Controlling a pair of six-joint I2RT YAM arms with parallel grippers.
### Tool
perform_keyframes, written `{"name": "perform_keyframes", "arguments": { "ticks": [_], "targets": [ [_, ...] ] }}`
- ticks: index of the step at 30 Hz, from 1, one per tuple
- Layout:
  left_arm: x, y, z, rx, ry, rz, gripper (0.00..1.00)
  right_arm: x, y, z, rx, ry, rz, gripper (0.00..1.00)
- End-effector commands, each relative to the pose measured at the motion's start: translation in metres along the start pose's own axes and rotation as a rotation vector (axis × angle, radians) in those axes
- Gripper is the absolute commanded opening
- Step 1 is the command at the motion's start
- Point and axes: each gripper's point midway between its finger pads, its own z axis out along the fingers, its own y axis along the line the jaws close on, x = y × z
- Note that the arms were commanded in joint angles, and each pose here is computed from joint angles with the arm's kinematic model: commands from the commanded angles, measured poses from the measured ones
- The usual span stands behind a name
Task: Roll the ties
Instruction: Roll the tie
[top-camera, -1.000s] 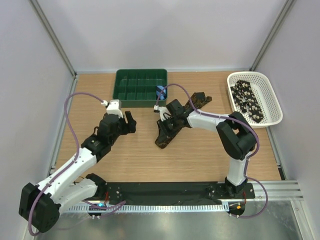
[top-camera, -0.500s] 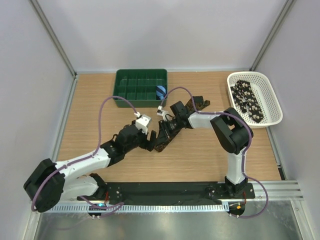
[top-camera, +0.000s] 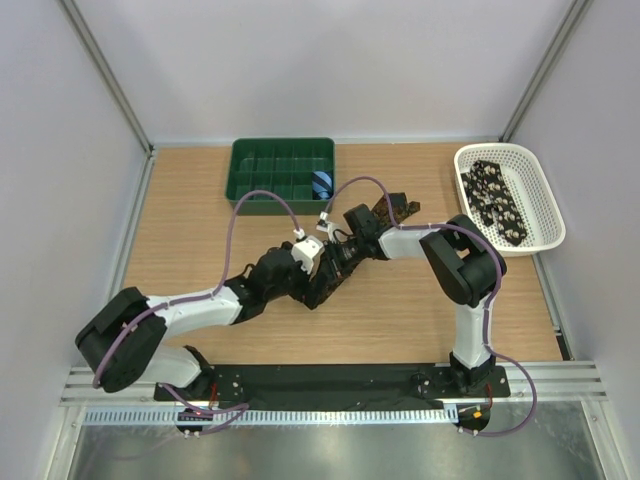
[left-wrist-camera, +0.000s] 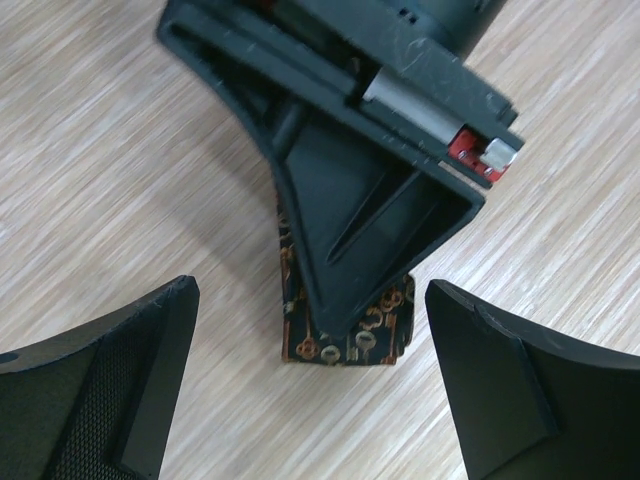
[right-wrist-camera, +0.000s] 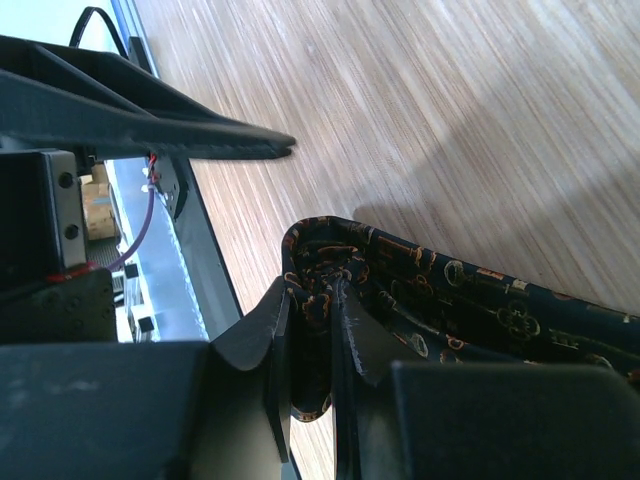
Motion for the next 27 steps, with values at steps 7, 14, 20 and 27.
{"name": "perform_keyframes", "arguments": {
  "ticks": [7,14,20,27],
  "targets": [
    [-0.016,-0.022,0.018,0.127,-0.023,0.078,0.98,-0.003,-0.004,-0.001,-0.014,-0.03,-0.005,0.01],
    [0.002,-0.019,0.032,0.13,0.069,0.093,0.89,-0.004,-0.004,-0.001,-0.025,-0.037,-0.006,0.01],
    [0.015,-0.03,0.043,0.19,0.112,0.08,0.79,-0.005,-0.002,-0.001,-0.028,-0.041,-0.005,0.01],
    [0.03,-0.029,0.047,0.198,0.158,0.089,0.64,-0.007,-0.003,-0.002,-0.026,-0.054,0.016,0.06]
  ]
}}
